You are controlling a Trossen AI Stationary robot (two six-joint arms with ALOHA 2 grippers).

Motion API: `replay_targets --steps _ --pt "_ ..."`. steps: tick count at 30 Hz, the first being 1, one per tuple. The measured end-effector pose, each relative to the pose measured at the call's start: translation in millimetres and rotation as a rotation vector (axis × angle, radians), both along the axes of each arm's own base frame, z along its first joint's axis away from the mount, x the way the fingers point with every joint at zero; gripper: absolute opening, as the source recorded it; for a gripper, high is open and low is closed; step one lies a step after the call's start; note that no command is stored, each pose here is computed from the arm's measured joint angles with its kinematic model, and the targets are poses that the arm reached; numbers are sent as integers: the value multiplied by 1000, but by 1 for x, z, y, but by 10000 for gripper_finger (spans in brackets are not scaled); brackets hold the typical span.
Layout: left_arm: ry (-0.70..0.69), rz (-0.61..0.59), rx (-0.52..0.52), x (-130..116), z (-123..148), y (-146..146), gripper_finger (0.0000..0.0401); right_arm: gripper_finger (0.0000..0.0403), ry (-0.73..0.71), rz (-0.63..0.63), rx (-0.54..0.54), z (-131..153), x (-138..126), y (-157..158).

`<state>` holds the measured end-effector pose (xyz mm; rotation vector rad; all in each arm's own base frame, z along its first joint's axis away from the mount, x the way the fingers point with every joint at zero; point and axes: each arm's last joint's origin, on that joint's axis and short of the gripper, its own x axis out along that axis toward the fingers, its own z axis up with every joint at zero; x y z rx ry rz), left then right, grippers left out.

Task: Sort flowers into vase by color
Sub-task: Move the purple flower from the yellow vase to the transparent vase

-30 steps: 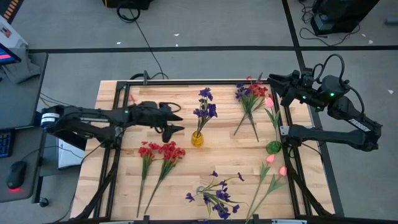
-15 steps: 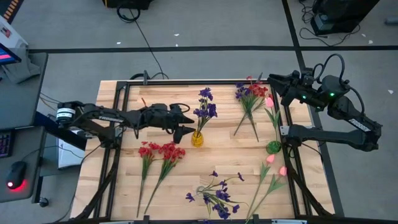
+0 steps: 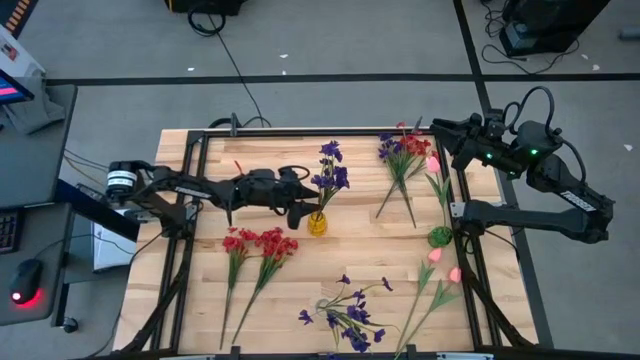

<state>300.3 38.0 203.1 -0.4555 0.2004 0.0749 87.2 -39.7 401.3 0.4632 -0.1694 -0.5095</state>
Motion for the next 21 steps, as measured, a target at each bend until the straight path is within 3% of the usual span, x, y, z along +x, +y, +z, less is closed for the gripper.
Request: replay_targets --steps 9,21 --pt "7 4 8 2 -3 0 222 171 0 0 0 0 0 0" --pt "-9 21 16 2 -2 1 80 171 -8 1 13 0 0 0"
